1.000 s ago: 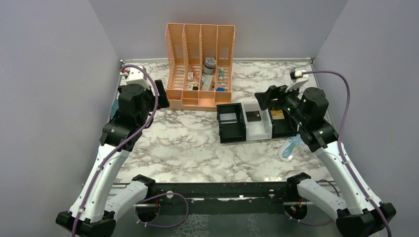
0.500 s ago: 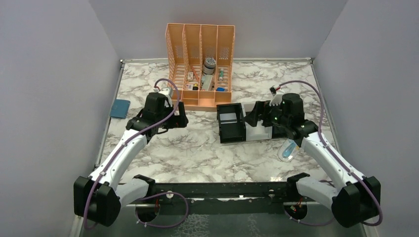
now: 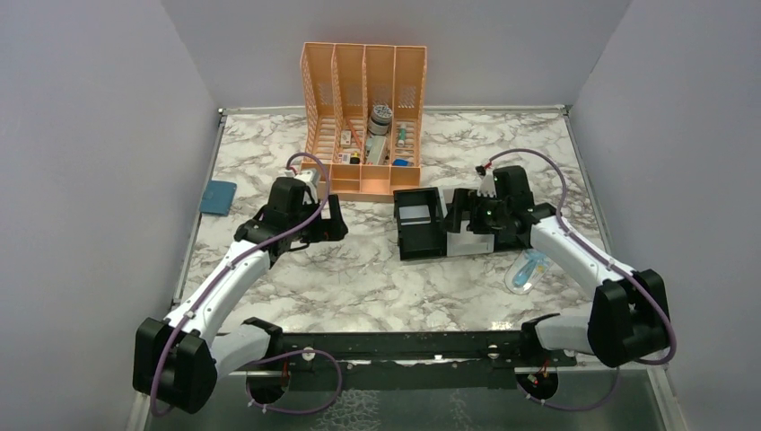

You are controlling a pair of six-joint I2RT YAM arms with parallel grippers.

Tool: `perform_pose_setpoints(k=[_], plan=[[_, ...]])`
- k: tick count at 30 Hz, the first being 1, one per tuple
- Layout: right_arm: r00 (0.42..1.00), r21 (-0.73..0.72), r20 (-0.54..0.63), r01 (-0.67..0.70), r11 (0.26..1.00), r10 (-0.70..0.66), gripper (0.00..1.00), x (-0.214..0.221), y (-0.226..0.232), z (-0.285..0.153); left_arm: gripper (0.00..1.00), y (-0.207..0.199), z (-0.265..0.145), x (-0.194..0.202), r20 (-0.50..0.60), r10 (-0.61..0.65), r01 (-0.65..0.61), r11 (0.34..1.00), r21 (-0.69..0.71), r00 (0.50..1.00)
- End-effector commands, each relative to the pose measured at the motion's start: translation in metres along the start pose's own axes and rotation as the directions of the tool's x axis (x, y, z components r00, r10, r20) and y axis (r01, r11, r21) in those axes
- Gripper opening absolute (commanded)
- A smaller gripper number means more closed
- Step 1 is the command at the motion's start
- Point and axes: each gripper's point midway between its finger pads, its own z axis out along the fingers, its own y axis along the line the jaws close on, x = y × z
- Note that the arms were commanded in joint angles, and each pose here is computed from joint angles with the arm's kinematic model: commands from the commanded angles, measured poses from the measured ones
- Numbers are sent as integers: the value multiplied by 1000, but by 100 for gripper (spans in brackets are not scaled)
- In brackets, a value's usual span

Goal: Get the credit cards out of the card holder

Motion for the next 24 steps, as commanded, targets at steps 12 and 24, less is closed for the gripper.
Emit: perform_pose_setpoints(k=[12, 24], plan=[[990, -104, -97, 88, 991, -98, 80, -4, 16, 36, 98, 8, -8, -23, 127, -25, 34, 997, -70, 992], [972, -59, -131, 189, 980, -195, 77, 3, 45, 64, 98, 18, -6, -26, 140, -26, 43, 991, -124, 990]])
